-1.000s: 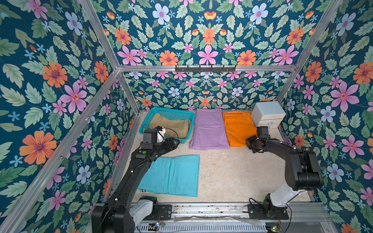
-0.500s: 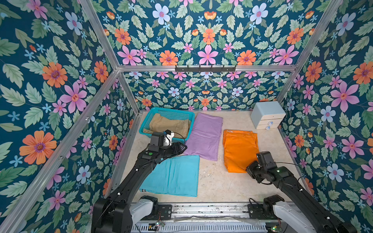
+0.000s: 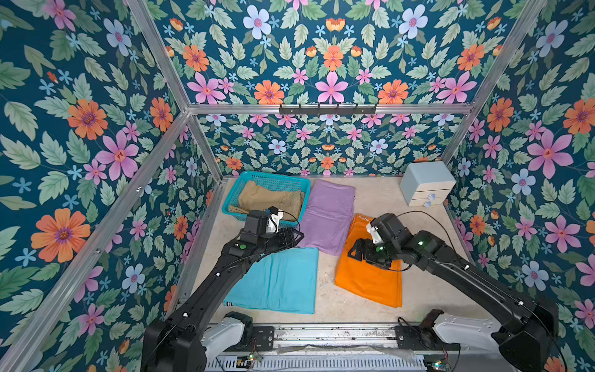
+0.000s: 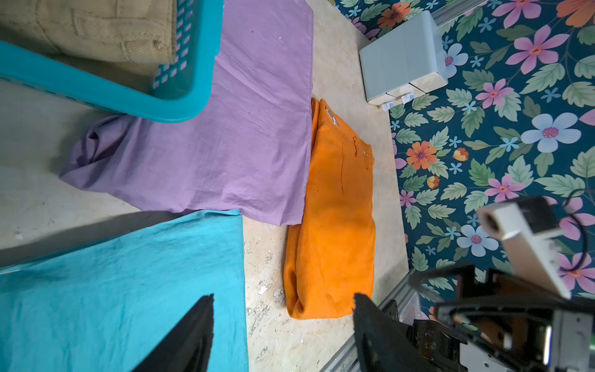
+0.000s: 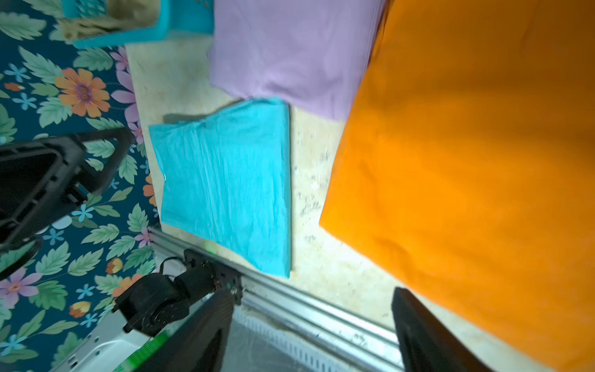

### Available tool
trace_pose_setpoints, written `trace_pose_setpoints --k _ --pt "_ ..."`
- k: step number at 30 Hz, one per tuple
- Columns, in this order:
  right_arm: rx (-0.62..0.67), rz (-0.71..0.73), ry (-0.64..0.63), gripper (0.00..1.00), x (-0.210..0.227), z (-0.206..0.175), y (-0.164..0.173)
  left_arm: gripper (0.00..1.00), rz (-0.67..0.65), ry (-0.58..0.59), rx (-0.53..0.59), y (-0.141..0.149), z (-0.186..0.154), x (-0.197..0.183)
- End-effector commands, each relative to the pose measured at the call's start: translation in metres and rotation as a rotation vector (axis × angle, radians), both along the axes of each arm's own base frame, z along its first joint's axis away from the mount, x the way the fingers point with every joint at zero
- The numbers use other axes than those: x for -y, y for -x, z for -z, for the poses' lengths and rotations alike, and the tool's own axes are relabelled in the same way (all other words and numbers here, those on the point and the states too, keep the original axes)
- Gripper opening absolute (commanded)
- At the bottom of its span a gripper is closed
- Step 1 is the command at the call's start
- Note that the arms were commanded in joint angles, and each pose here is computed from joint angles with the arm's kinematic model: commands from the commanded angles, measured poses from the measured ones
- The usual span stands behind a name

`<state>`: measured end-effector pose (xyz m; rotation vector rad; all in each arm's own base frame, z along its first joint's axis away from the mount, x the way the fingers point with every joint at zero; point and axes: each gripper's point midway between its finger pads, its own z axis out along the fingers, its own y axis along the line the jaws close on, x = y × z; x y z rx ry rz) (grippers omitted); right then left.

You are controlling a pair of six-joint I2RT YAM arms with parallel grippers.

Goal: Put the folded long pants in the basket
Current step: Move the long pant to the center of the board, then pick up the long pant at the center of the board.

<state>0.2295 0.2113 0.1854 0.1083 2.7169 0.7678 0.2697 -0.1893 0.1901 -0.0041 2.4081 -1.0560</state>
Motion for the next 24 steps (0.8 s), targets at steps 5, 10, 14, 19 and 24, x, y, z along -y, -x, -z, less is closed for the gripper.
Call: trace_pose_setpoints --k 5,10,14,19,24 --pt "0.146 0.117 0.062 0.87 0.092 0.015 -0.123 0.72 -0.009 -0.027 -0.073 0.016 0.014 -0.003" --pt "0.032 0.085 0.199 0.86 0.127 0.052 -0.179 0.72 -0.001 -0.022 -0.112 0.032 0.024 0.000" --pt "-0.021 0.002 0.309 0.96 0.139 0.077 -0.207 0.72 0.003 -0.027 -0.134 0.039 0.033 0.000" --pt "-0.115 -0.050 0.303 0.99 0.142 0.114 -0.229 0.72 0.019 -0.037 -0.151 0.044 0.040 0.002" --pt "-0.163 -0.114 0.210 0.99 0.125 0.140 -0.236 0.71 0.033 -0.050 -0.163 0.045 0.045 0.003"
